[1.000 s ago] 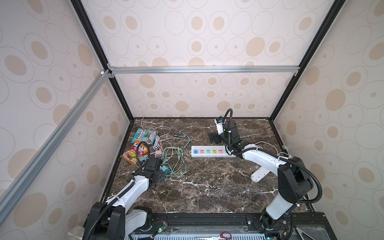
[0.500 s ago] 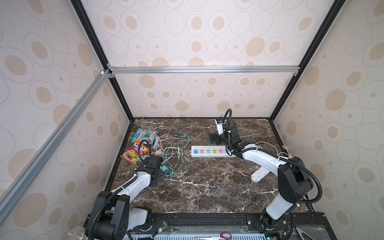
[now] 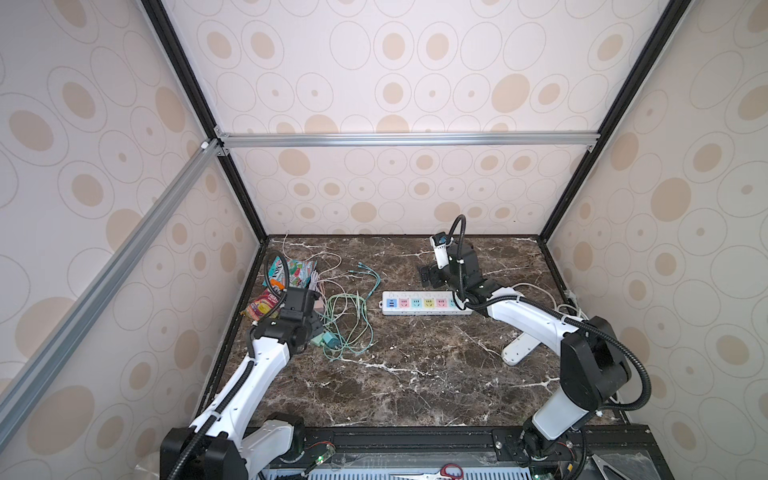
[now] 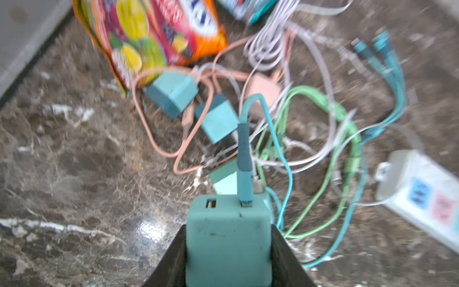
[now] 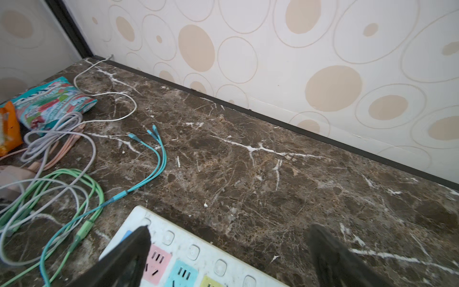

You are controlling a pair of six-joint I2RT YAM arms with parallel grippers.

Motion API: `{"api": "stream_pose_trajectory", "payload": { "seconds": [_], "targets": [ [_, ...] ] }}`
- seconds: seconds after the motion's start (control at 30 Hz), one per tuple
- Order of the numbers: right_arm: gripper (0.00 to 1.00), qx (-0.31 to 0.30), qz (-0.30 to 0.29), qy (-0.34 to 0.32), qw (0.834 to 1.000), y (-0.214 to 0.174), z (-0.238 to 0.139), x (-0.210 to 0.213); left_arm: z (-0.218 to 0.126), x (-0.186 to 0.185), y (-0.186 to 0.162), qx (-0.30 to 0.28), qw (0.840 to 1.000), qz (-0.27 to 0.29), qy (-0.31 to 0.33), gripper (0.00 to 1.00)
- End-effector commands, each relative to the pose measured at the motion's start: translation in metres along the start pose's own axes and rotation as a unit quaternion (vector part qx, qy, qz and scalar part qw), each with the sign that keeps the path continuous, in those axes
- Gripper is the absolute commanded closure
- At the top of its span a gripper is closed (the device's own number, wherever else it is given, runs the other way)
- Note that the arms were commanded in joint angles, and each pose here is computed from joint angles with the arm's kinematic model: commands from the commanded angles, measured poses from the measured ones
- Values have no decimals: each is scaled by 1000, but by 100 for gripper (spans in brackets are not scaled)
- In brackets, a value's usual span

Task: Insert the plug
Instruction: 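Lift the teal charger high with the left gripper, raising its cable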

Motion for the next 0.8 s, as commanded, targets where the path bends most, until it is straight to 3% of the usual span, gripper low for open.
{"api": "stream_pose_trajectory", "payload": {
  "seconds": [0.0, 0.23, 0.4, 0.7, 0.77],
  "targets": [
    [0, -20, -28, 119, 992, 15, -9, 40, -45, -35, 35, -30, 996, 62, -62, 100],
    [0, -67, -37, 271, 960, 40, -10, 103, -131, -122, 90, -96, 958, 132, -235, 100],
    [0, -97, -81, 340, 932, 49, -9, 152, -157, -145, 112, -123, 942, 151, -272, 100],
    [0, -130, -70, 449, 881, 42, -7, 229, -201, -173, 139, -159, 915, 172, -330, 100],
    [0, -134, -77, 446, 882, 36, -1, 239, -211, -177, 145, -169, 909, 174, -339, 100]
  ]
}}
Point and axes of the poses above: each gripper's point midway between its finger pads, its own z axis out along the fingers, its own x axis along the line the jaws close on, y = z × x, the point moved 1 cm from there along -z, back along the fingers, and after that the axes turned 5 degrees about -z, right-handed, at the moved point
